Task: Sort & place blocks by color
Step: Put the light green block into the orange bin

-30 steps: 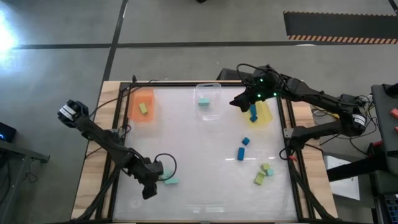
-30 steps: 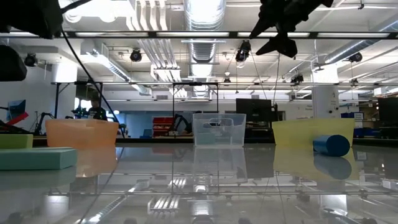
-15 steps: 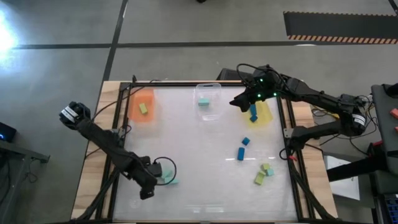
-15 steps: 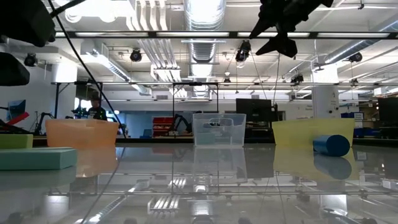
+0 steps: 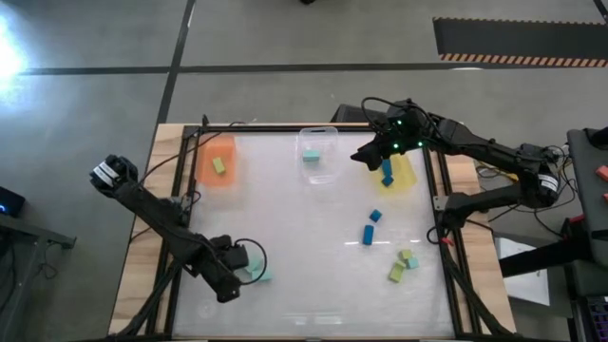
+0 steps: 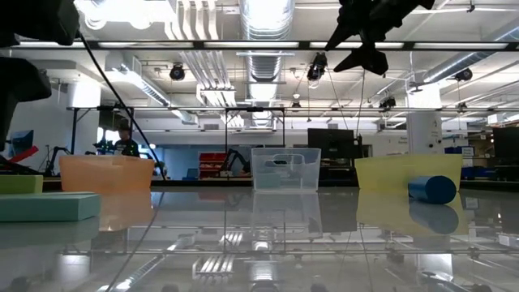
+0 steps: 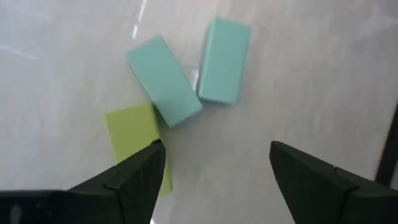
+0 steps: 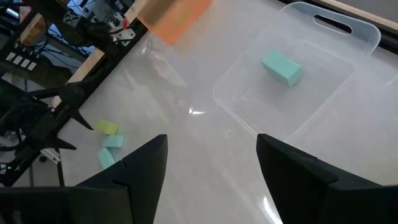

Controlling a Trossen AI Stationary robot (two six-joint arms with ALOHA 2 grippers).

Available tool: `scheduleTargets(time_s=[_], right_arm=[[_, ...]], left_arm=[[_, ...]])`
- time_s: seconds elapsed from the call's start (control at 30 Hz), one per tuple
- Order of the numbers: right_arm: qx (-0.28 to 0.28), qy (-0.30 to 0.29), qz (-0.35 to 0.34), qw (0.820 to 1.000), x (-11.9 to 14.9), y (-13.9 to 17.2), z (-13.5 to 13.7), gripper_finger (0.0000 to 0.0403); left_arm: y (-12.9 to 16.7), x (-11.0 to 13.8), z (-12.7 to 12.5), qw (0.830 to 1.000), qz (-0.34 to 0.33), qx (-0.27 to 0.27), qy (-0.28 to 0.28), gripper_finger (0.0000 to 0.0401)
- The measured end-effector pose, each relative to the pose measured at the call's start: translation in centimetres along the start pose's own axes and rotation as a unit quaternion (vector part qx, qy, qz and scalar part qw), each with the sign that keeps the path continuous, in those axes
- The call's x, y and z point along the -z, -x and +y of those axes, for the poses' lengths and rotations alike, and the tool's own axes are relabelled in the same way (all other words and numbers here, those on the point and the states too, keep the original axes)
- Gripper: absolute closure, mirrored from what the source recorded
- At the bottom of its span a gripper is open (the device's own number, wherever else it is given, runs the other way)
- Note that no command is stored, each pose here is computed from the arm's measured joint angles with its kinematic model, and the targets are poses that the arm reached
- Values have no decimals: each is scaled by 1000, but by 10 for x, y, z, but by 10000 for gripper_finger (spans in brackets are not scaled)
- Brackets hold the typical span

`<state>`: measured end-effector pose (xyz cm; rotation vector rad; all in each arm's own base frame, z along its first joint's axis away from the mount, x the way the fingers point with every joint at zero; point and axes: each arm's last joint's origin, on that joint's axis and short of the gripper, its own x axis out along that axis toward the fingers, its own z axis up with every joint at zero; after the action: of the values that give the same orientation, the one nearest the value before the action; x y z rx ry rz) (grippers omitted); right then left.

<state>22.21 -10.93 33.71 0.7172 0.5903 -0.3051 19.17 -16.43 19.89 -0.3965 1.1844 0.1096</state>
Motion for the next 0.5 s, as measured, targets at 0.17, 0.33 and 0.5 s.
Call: scheduleTargets(time_s=[0.17,0.33,0.5], right_arm=[[0,-7,0,1000,0,0,0,165],[0,-8,0,1000,0,0,0,165],[0,-8,0,1000,0,0,0,165]], left_arm=[[0,-3,2,999,-42,-29,1,129],[2,-3,11,996,-49,-74,-2,129],[4,-3,16,994,-56,-97,-19,129]])
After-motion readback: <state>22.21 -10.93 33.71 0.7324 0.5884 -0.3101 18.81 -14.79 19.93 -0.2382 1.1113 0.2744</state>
